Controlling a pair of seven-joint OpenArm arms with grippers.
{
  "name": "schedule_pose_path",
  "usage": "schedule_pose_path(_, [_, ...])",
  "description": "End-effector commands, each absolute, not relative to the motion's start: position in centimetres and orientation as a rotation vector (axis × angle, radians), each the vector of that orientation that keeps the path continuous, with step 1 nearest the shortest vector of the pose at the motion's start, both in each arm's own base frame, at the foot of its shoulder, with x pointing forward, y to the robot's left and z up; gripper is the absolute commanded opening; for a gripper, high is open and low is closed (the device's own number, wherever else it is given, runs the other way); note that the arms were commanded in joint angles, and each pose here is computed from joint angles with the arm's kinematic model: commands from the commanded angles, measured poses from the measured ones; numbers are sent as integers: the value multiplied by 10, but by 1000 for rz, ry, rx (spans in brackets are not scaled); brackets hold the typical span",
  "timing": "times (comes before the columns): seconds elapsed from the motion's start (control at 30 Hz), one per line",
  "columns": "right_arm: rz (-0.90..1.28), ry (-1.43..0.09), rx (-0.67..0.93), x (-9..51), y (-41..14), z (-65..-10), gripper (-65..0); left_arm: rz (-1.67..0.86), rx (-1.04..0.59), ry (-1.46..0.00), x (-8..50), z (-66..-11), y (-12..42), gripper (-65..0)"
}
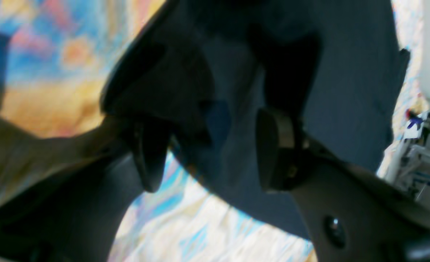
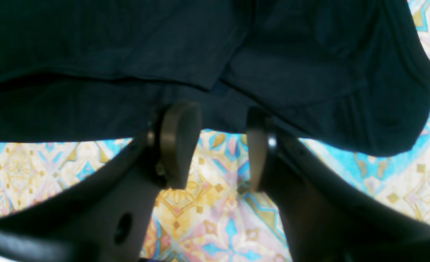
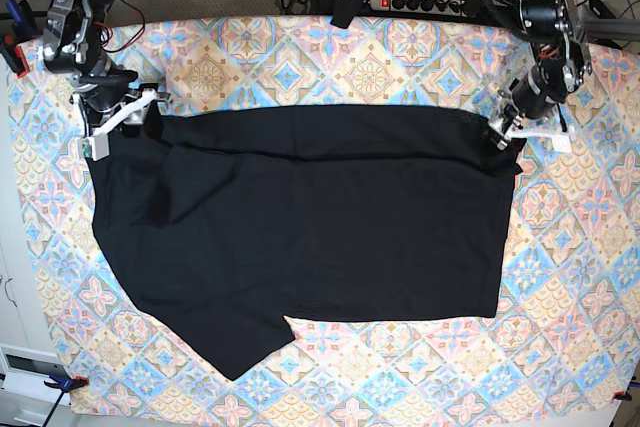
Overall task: Fold the T-shirt properly
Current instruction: 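Drag the shirt by its shoulder edge with both grippers toward the robot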
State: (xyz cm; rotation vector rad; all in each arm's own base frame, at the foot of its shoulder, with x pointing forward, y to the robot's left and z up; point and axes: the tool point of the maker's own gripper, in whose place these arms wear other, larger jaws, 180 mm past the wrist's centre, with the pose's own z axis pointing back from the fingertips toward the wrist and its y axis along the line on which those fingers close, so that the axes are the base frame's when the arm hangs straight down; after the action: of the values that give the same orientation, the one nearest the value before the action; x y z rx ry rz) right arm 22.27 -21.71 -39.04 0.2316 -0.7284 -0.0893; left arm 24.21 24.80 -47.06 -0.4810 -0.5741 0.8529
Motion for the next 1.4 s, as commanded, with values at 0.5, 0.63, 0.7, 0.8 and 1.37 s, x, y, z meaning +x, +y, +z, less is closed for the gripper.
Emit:
schedule_pose_path(0.5, [-392, -646, 159, 199, -301, -438, -332, 811, -486, -509, 238, -480, 230, -644])
schedule_pose_path(0.63, [-411, -648, 174, 208, -302, -442, -332, 810, -486, -505, 237, -480, 229, -644])
schedule_pose_path(0.7, [-421, -651, 182, 213, -302, -443, -332, 810, -486, -505, 237, -480, 229, -644])
schedule_pose_path(0.8, [-440, -657, 202, 225, -301, -446, -332, 813, -485, -507, 237, -480, 230, -644])
schedule_pose_path(1.37, [-547, -612, 280, 250, -297, -475, -334, 811, -481, -505, 236, -480, 232, -644])
